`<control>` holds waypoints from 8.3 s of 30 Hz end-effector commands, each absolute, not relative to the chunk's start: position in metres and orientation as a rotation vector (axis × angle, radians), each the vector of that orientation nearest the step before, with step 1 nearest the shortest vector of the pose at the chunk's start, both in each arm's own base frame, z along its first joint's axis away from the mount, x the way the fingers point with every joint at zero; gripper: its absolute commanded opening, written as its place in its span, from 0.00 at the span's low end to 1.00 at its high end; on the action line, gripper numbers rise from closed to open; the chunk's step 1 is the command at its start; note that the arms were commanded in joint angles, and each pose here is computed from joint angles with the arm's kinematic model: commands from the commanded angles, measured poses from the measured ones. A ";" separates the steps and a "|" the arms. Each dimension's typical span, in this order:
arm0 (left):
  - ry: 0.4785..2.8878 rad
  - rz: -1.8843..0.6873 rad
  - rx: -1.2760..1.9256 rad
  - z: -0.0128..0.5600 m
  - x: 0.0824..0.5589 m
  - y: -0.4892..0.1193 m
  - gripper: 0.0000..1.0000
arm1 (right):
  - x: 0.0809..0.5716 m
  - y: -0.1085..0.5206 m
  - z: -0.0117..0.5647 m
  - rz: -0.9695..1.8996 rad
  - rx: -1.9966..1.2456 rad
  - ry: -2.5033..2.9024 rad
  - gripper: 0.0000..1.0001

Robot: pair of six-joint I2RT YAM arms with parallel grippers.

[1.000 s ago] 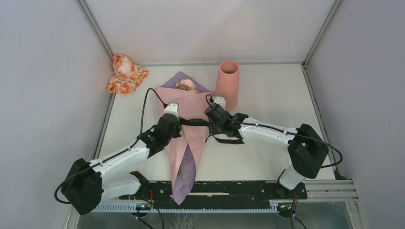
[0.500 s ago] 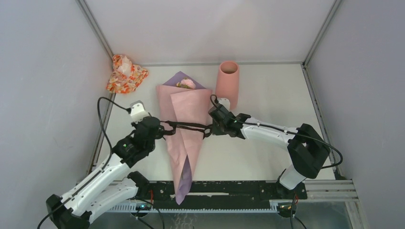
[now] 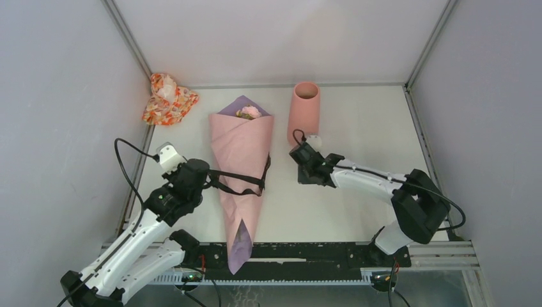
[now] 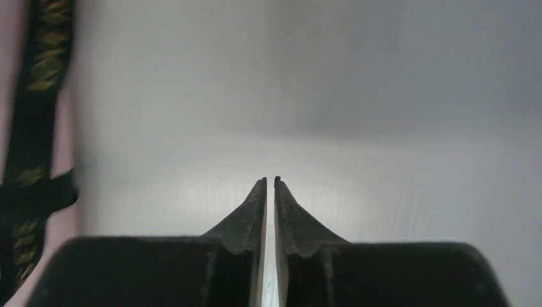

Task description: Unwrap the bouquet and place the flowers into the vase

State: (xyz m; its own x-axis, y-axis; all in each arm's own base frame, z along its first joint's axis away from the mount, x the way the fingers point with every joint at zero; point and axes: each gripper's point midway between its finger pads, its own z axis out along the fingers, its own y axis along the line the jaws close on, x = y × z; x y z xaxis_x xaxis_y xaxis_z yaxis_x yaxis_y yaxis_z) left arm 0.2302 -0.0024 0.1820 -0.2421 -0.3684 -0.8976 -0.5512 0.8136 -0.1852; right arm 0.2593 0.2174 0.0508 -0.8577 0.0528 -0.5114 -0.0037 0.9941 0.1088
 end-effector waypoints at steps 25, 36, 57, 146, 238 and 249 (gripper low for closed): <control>1.792 -0.050 -0.629 0.214 0.251 -0.034 0.01 | 0.237 0.450 0.149 0.556 -0.834 2.100 0.45; 1.783 -0.075 -0.633 0.215 0.249 -0.034 0.01 | 0.267 0.464 0.138 0.458 -0.816 2.102 0.33; 1.733 0.093 -0.844 0.200 0.230 0.004 0.02 | 0.273 0.322 0.124 0.191 -0.226 2.276 0.00; 2.325 -0.328 0.608 0.077 0.227 -0.286 0.20 | 0.217 0.181 0.218 0.457 0.168 2.068 0.67; 2.339 0.305 -0.466 0.072 0.176 -0.094 0.10 | 0.246 0.245 0.250 0.521 -0.059 2.145 0.65; 2.212 -0.030 -0.766 0.080 0.167 -0.066 0.08 | 0.279 0.340 0.205 0.439 -0.349 2.362 0.47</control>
State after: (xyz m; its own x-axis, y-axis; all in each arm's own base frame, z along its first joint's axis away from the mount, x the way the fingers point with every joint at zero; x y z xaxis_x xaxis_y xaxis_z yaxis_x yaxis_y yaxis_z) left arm 0.1575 -0.0586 0.0616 -0.6139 -0.4194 -0.6687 -0.5130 0.8558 -0.0659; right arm 0.2717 0.3093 0.2122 -0.6996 -0.0247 -0.7141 -0.2847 0.9263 0.2469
